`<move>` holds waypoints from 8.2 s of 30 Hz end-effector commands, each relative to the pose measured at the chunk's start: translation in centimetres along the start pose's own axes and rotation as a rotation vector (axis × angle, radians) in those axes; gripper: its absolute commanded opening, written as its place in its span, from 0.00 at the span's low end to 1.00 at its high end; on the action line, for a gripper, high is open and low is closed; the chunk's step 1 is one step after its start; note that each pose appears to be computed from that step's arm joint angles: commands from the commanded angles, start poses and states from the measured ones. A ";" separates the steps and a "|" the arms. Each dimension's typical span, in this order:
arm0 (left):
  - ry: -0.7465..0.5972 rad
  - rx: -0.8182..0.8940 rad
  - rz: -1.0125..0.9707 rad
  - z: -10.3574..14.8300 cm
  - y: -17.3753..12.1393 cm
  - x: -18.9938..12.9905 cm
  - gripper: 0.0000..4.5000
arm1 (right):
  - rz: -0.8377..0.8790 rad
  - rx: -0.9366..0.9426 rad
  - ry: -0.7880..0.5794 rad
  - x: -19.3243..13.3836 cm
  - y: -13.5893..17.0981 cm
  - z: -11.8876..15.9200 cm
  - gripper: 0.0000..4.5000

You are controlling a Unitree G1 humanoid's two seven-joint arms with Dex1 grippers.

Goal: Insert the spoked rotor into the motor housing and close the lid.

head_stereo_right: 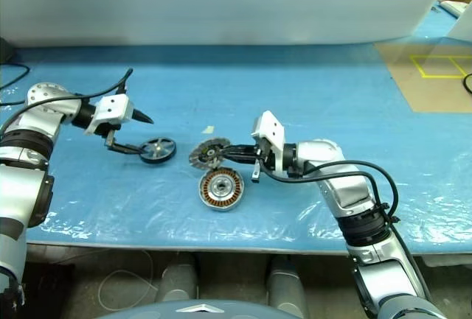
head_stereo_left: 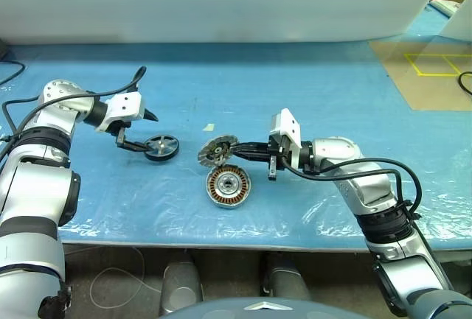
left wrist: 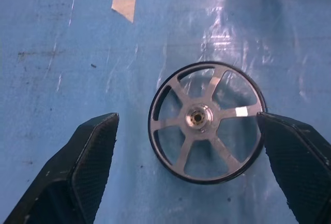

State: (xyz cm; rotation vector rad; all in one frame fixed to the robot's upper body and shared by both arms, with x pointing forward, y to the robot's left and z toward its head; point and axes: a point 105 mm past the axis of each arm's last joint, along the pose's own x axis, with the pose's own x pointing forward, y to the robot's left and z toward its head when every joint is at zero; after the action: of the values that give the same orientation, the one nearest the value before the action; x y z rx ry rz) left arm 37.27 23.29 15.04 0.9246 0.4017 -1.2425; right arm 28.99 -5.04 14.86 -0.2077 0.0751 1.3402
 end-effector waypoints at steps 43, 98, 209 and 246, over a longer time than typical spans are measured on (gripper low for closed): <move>0.101 0.227 -0.051 0.8 0.2 1.4 0.66 | -0.051 0.003 -0.014 -0.5 1.3 0.1 0.00; 0.141 0.170 -0.067 -0.3 -0.4 1.8 0.48 | -0.040 0.015 0.001 -0.2 1.8 -0.5 0.00; -0.751 -0.131 0.106 12.6 3.7 -4.8 0.24 | -0.164 -0.020 0.110 -4.4 -1.0 -3.2 0.00; -0.879 -0.601 0.080 12.3 -10.0 3.1 0.24 | -0.205 -0.091 0.214 -8.4 -4.2 -4.8 0.00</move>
State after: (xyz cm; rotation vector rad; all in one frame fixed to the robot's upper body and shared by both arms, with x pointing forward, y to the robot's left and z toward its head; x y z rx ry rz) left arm 26.76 11.56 15.54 -0.1935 0.0517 -1.2072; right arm 31.18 -14.57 10.80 -0.3997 0.2194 1.1245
